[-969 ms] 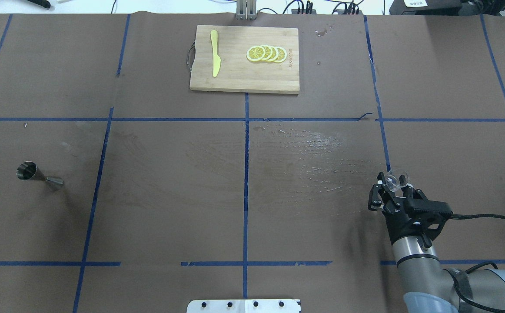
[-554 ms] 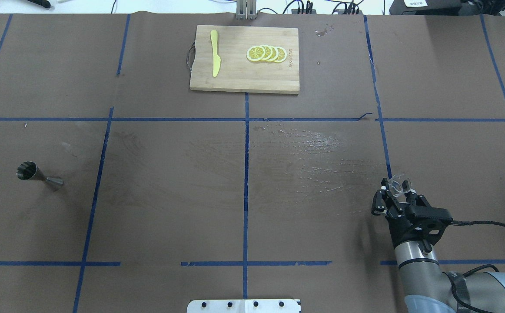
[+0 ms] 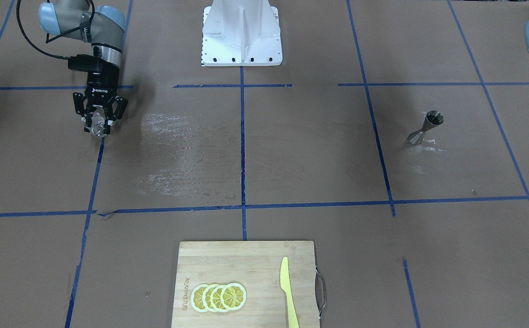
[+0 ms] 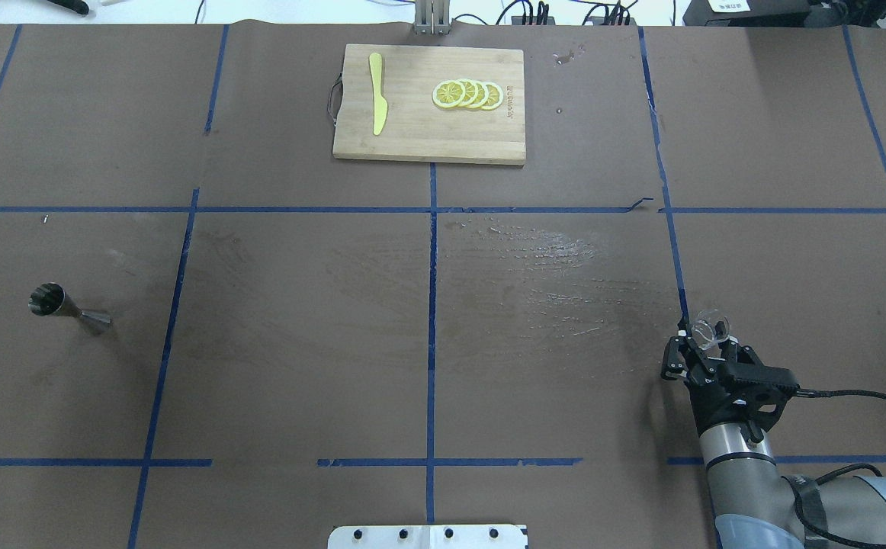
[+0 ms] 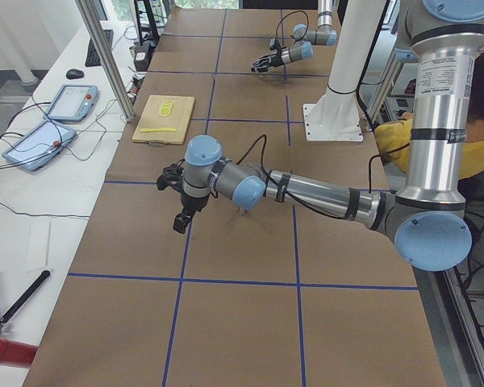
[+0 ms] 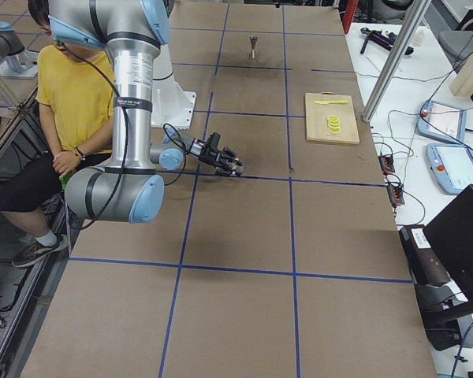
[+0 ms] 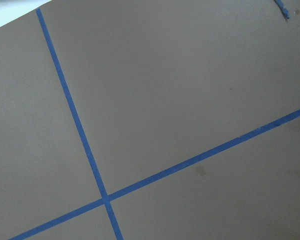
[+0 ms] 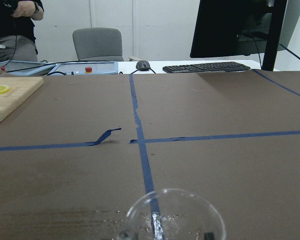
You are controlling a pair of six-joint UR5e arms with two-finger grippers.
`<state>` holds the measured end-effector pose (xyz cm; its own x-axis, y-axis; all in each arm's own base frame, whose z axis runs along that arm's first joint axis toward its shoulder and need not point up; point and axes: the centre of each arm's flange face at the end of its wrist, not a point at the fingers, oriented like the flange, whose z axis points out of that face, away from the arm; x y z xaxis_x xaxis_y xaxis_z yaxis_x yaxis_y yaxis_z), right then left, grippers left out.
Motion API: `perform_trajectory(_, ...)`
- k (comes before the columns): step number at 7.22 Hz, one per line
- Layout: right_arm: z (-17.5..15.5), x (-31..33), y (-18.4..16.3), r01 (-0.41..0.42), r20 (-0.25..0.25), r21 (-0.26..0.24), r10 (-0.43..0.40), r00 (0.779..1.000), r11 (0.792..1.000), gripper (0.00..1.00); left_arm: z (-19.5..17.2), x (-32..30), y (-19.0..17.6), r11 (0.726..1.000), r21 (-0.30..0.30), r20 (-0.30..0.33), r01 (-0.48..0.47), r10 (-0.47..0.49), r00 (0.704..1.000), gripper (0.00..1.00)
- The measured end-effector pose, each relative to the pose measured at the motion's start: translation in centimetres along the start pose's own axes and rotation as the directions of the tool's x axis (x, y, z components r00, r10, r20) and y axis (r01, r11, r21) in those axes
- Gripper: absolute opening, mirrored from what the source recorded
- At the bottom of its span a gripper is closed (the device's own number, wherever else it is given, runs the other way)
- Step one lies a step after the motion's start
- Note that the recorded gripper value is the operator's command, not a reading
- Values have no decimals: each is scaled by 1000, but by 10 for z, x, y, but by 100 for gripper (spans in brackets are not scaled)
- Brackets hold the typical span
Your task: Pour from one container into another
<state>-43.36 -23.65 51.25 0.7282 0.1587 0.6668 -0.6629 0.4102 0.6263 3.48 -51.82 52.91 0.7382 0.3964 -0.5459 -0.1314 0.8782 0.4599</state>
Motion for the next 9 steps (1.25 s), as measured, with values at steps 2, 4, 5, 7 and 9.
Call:
perform_trajectory(2, 2, 2, 2, 1, -8, -14, -1, 1000, 1000, 0, -1, 0, -1, 1000, 2, -2, 0, 0, 1000, 100)
perform_trajectory(4, 7, 6, 1, 3, -22, -15, -3, 1000, 1000, 3, -1, 1, -1, 1000, 3, -3, 0, 0, 1000, 100)
perform_trajectory(5, 10, 8, 3, 7, -29, -15, -7, 1000, 1000, 6, -1, 1, -1, 1000, 4, -3, -1, 1, 1000, 100)
perform_trajectory(7, 14, 12, 4, 11, -41, -24, -12, 999, 1000, 13, -2, 2, -1, 1000, 5, -4, -3, 3, 1000, 100)
perform_trajectory(9, 14, 13, 5, 12, -44, -30, -13, 999, 999, 58, -3, 3, -2, 1000, 8, -4, -5, 5, 1000, 100)
